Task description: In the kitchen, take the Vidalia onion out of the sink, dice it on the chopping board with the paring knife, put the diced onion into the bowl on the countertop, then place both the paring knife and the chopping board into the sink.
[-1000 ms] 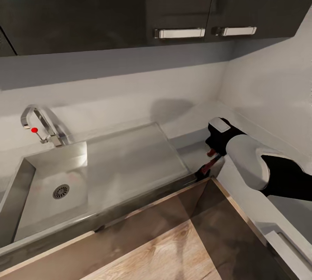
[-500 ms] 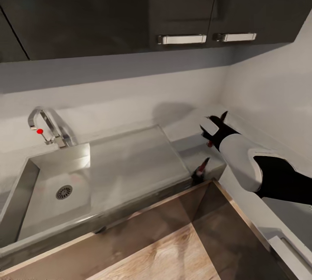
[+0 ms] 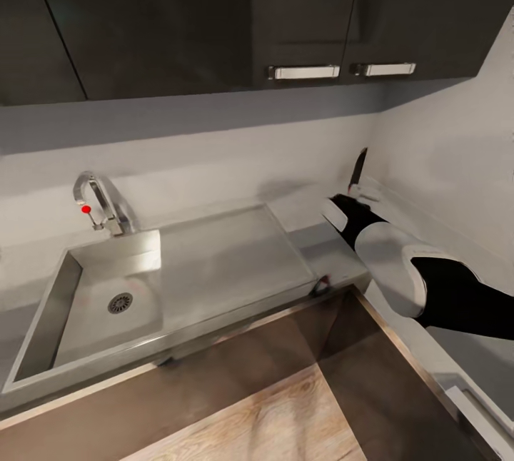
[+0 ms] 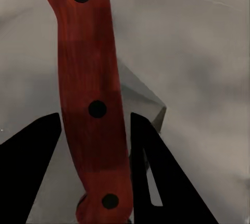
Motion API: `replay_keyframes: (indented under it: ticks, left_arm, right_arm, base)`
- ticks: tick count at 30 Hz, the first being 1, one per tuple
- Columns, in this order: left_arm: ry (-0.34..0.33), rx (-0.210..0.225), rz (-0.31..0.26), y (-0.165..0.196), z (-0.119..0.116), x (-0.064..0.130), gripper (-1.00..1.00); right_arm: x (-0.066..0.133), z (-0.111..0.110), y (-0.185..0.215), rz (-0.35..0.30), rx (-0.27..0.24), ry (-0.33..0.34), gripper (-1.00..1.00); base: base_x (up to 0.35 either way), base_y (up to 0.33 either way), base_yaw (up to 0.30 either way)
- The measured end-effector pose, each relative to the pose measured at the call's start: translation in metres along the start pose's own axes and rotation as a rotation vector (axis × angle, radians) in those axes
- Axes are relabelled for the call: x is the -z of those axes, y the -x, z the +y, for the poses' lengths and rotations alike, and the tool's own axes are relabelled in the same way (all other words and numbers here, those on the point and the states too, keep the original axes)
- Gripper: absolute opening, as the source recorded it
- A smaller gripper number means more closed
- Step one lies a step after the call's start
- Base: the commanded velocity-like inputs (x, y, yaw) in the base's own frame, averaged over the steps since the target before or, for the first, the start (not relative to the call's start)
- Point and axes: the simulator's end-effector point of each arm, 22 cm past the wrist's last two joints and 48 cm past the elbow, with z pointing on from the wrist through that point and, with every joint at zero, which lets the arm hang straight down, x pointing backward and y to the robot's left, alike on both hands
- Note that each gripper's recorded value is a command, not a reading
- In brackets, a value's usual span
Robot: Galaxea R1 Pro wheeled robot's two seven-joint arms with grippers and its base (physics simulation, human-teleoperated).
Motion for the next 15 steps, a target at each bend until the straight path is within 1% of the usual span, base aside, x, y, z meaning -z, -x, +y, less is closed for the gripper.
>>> replay_keyframes:
  ticks: [4,7,10,13,14,15]
  left_arm:
    - [0.000,0.002,-0.006,0.002,-0.001,-0.001,1.00]
    - [0.000,0.001,-0.010,0.004,0.000,-0.001,1.00]
    - [0.001,0.001,-0.015,0.005,0.001,-0.001,1.00]
    - [0.009,-0.005,-0.011,0.003,0.005,-0.001,1.00]
    - [0.025,-0.017,0.004,-0.003,0.013,0.001,1.00]
    - [0.026,-0.021,0.006,-0.004,0.014,0.002,1.00]
  right_arm:
    - [0.001,0.009,-0.003,-0.028,-0.004,0.053,-1.00]
    - [0.003,0.014,-0.004,-0.044,0.009,0.077,-1.00]
    - [0.006,0.016,0.003,-0.077,0.051,0.087,-1.00]
    - [0.009,0.023,0.011,-0.112,0.099,0.112,-1.00]
    - [0.012,0.034,0.012,-0.120,0.119,0.156,-1.00]
    - [0.015,0.038,0.012,-0.121,0.123,0.171,-1.00]
  base:
    - [-0.004,0.000,0.001]
    - [-0.001,0.000,0.000]
    - [-0.009,0.000,0.000]
    - [-0.187,0.014,0.000]
    - [-0.294,0.055,0.000]
    - [-0.302,0.062,0.000]
